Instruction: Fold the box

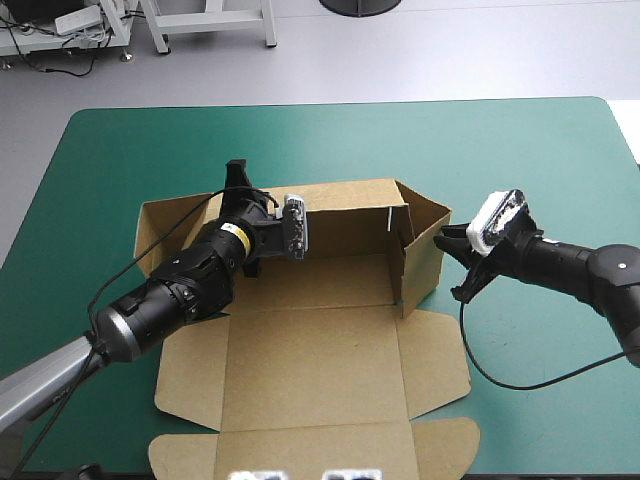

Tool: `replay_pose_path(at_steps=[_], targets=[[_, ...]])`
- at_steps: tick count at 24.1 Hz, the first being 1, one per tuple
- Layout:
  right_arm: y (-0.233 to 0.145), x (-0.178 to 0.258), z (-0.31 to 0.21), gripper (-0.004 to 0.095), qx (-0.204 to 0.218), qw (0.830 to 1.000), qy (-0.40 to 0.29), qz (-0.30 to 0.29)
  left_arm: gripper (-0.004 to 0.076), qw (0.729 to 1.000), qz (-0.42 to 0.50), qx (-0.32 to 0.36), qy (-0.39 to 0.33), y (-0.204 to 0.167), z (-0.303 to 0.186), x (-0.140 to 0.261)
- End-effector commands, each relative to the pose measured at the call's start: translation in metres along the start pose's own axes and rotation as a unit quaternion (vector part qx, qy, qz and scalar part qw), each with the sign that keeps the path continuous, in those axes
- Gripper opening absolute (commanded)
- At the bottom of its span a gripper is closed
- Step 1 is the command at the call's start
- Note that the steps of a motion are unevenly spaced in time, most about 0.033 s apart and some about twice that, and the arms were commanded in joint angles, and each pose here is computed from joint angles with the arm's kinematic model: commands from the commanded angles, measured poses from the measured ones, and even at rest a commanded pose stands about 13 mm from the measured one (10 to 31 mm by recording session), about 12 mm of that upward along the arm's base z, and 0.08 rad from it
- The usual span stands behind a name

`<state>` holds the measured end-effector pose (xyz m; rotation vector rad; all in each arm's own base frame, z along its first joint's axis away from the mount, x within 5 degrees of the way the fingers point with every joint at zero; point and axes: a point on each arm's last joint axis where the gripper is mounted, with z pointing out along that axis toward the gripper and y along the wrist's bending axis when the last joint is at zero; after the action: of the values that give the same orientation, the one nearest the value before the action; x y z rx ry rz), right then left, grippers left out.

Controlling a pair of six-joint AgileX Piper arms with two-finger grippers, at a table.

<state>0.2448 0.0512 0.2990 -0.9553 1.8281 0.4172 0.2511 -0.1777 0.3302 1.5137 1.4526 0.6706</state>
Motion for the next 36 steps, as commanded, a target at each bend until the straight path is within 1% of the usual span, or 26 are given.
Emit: replay_pose_path(at_steps=[1, 4, 5, 6, 7, 11, 13, 14, 15, 16, 17, 18, 21, 23, 24, 26, 28, 34, 36], targets=[[-0.001, -0.015, -0.009, 0.0462, 0.013, 0.999, -0.03, -0.003, -0.0006, 0.999, -0.005, -0.032, -0.023, 0.015, -0.012, -0.004], [-0.004, -0.014, -0.009, 0.074, 0.028, 0.999, -0.028, 0.021, -0.0006, 0.999, -0.005, -0.032, -0.022, 0.015, -0.012, -0.004], [-0.005, -0.014, -0.009, 0.0805, 0.035, 0.999, -0.028, 0.027, -0.0006, 0.999, -0.005, -0.031, -0.02, 0.015, -0.012, -0.004], [-0.006, -0.014, -0.009, 0.0846, 0.042, 0.998, -0.025, 0.035, -0.0006, 0.999, -0.004, -0.031, -0.019, 0.015, -0.012, -0.004], [-0.007, -0.013, -0.009, 0.0866, 0.045, 0.998, -0.023, 0.037, -0.0006, 0.999, -0.004, -0.031, -0.019, 0.015, -0.012, -0.004], [-0.007, -0.018, -0.011, 0.0847, 0.044, 0.998, -0.024, 0.033, -0.0006, 0.999, -0.003, -0.032, -0.018, 0.015, -0.012, -0.004], [-0.011, -0.025, -0.015, 0.0827, 0.054, 0.998, -0.019, 0.019, -0.0006, 0.999, -0.001, -0.033, -0.018, 0.015, -0.012, -0.003], [-0.017, -0.027, -0.012, 0.0827, 0.056, 0.998, -0.017, 0.025, -0.0006, 0.999, -0.001, -0.033, -0.018, 0.015, -0.012, -0.003], [-0.019, -0.028, -0.009, 0.0827, 0.048, 0.998, -0.017, 0.031, -0.0006, 0.999, -0.001, -0.033, -0.018, 0.015, -0.012, -0.003], [-0.021, -0.025, 0.0, 0.0827, 0.013, 0.999, -0.008, 0.04, -0.0006, 0.999, -0.001, -0.033, -0.018, 0.015, -0.012, -0.003], [-0.023, -0.023, 0.004, 0.0827, 0.0, 0.999, -0.006, 0.047, -0.0006, 0.999, -0.001, -0.033, -0.018, 0.015, -0.012, -0.003], [-0.027, -0.018, 0.014, 0.0827, -0.022, 0.998, -0.001, 0.062, -0.0006, 0.999, -0.001, -0.033, -0.018, 0.015, -0.012, -0.003], [-0.029, -0.016, 0.023, 0.0826, -0.059, 0.996, -0.006, 0.074, -0.0006, 0.999, -0.001, -0.033, -0.018, 0.015, -0.012, -0.003], [-0.024, -0.02, 0.025, 0.0802, -0.102, 0.992, -0.012, 0.073, -0.0006, 0.999, 0.0, -0.033, -0.018, 0.015, -0.012, -0.004], [-0.02, -0.022, 0.027, 0.0784, -0.111, 0.991, -0.012, 0.075, -0.0006, 0.999, 0.002, -0.032, -0.017, 0.015, -0.011, -0.004], [-0.013, -0.023, 0.029, 0.0781, -0.131, 0.989, -0.006, 0.071, -0.0006, 0.999, 0.005, -0.028, -0.015, 0.013, -0.008, -0.004], [-0.01, -0.024, 0.029, 0.0781, -0.147, 0.986, -0.007, 0.081, -0.0006, 1.0, 0.003, -0.027, -0.014, 0.012, -0.006, -0.005], [-0.006, -0.03, 0.025, 0.0781, -0.144, 0.986, -0.017, 0.076, -0.0006, 1.0, 0.007, -0.023, -0.015, 0.01, -0.003, -0.006], [-0.004, -0.032, 0.03, 0.078, -0.137, 0.988, -0.016, 0.071, -0.0006, 1.0, 0.008, -0.021, -0.016, 0.009, -0.001, -0.006]])
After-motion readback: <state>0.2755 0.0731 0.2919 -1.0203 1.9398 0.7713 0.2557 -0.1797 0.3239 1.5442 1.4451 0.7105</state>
